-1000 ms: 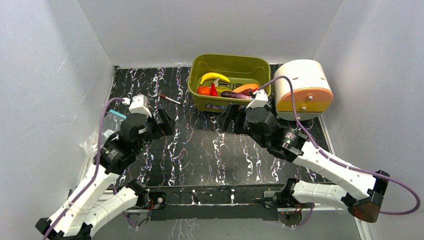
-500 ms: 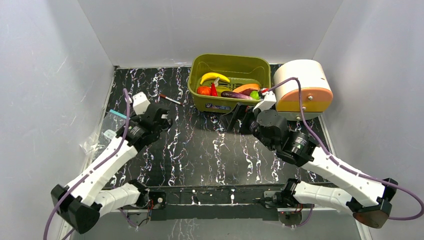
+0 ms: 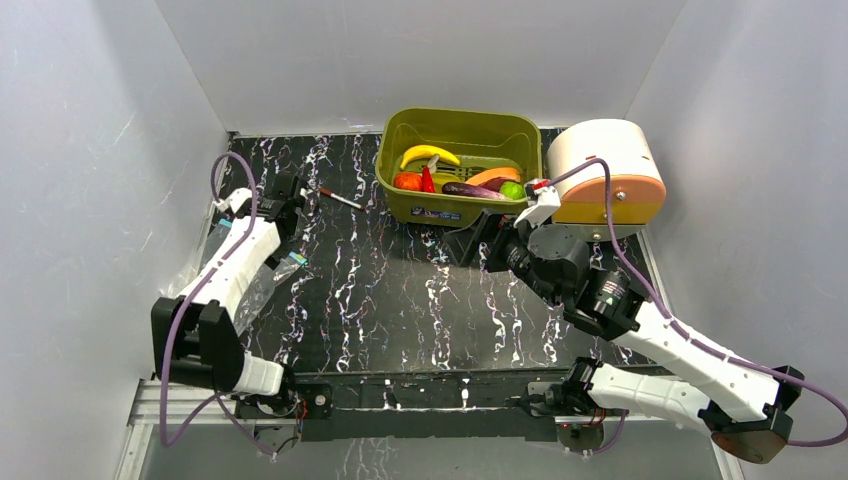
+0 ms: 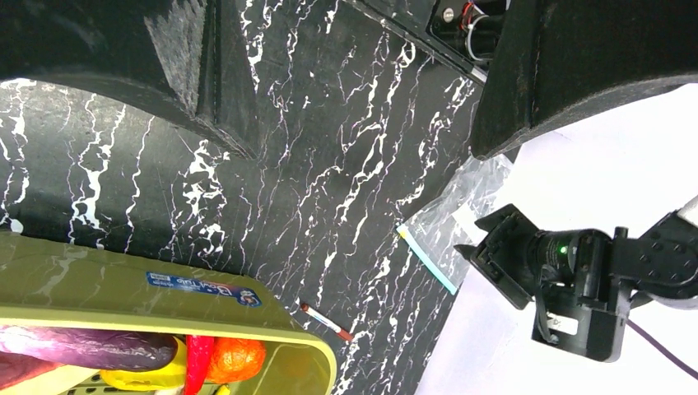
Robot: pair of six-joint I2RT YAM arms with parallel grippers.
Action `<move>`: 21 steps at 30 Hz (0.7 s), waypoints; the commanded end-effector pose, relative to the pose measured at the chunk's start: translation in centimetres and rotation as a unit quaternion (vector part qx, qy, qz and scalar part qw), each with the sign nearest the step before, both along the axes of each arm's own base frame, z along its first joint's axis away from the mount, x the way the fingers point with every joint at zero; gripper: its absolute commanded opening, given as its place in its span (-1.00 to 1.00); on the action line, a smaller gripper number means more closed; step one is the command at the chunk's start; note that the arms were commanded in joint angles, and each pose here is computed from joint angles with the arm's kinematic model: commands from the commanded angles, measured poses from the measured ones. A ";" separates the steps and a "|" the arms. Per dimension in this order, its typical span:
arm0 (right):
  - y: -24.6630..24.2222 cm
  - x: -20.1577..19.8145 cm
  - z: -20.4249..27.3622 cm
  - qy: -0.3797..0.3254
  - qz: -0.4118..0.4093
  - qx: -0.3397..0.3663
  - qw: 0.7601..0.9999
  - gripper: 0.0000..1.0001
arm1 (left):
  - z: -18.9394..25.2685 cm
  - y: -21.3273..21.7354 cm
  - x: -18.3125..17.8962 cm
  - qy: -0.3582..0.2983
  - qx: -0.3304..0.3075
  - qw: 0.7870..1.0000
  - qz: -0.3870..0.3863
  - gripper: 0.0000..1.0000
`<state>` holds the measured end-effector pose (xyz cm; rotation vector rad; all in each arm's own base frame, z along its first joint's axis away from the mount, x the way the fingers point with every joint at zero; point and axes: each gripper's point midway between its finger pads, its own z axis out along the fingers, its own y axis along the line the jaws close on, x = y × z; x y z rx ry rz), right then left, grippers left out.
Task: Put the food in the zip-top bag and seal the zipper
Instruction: Pick up the zipper food storage bag at the corner of the board.
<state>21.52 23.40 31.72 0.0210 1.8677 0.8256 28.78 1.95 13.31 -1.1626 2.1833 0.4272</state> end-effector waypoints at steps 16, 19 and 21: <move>-0.9 -0.3 1.9 -0.036 -0.004 0.030 0.999 0.96 | -8.8 3.2 0.5 0.055 -0.154 0.971 0.171 0.34; -0.8 -0.4 1.9 -0.036 -0.002 0.031 0.999 0.96 | -10.1 3.0 0.3 0.077 -0.157 0.970 0.168 0.34; -0.9 -0.4 1.9 -0.037 -0.003 0.032 0.999 0.96 | -10.9 3.0 0.1 0.090 -0.158 0.969 0.169 0.34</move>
